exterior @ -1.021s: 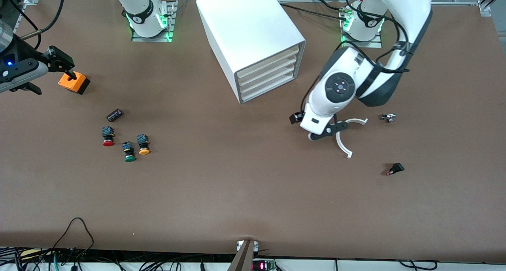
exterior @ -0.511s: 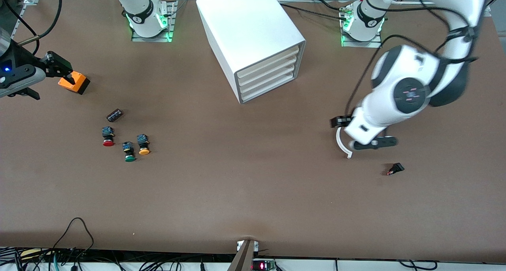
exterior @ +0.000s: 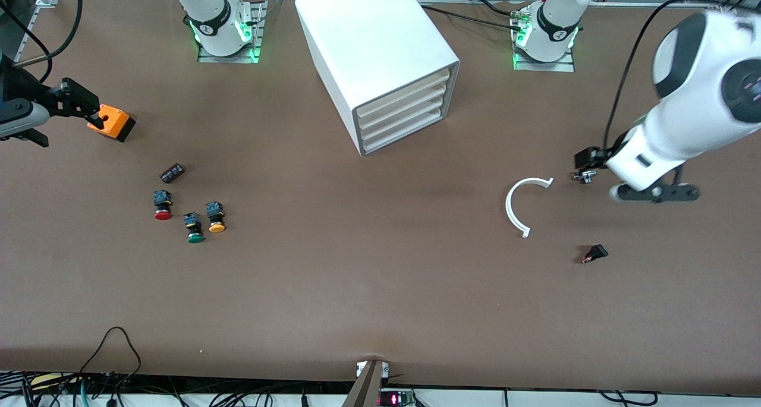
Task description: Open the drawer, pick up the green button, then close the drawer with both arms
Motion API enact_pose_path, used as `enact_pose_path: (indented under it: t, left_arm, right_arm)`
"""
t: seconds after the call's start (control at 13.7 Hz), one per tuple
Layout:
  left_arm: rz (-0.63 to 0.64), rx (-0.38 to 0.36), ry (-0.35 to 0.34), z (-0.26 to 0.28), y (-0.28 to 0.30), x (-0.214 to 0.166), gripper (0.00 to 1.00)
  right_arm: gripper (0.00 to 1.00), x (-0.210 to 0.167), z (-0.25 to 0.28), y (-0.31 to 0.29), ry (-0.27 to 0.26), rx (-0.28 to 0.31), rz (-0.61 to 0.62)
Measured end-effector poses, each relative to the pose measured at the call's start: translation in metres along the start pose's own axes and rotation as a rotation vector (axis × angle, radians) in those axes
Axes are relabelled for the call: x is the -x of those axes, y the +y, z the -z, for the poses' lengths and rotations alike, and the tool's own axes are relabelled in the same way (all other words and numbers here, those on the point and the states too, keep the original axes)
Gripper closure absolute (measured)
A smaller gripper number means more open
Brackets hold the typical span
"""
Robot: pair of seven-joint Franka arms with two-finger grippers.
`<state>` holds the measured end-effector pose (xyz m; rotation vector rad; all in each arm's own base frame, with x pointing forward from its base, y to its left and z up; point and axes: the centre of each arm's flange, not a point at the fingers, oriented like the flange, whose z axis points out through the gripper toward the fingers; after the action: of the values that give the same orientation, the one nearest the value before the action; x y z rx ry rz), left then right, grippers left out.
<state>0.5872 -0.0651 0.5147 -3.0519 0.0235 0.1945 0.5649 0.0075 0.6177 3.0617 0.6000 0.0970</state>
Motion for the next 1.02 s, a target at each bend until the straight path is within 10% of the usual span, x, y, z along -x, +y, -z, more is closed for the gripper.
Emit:
enact_pose_path:
  t: [1.02]
  left_arm:
    - [0.080,0.107,0.049,0.017,-0.100,0.098,0.00]
  right_arm:
    - [0.00,-0.006,-0.017,0.004,-0.030,-0.015,-0.016]
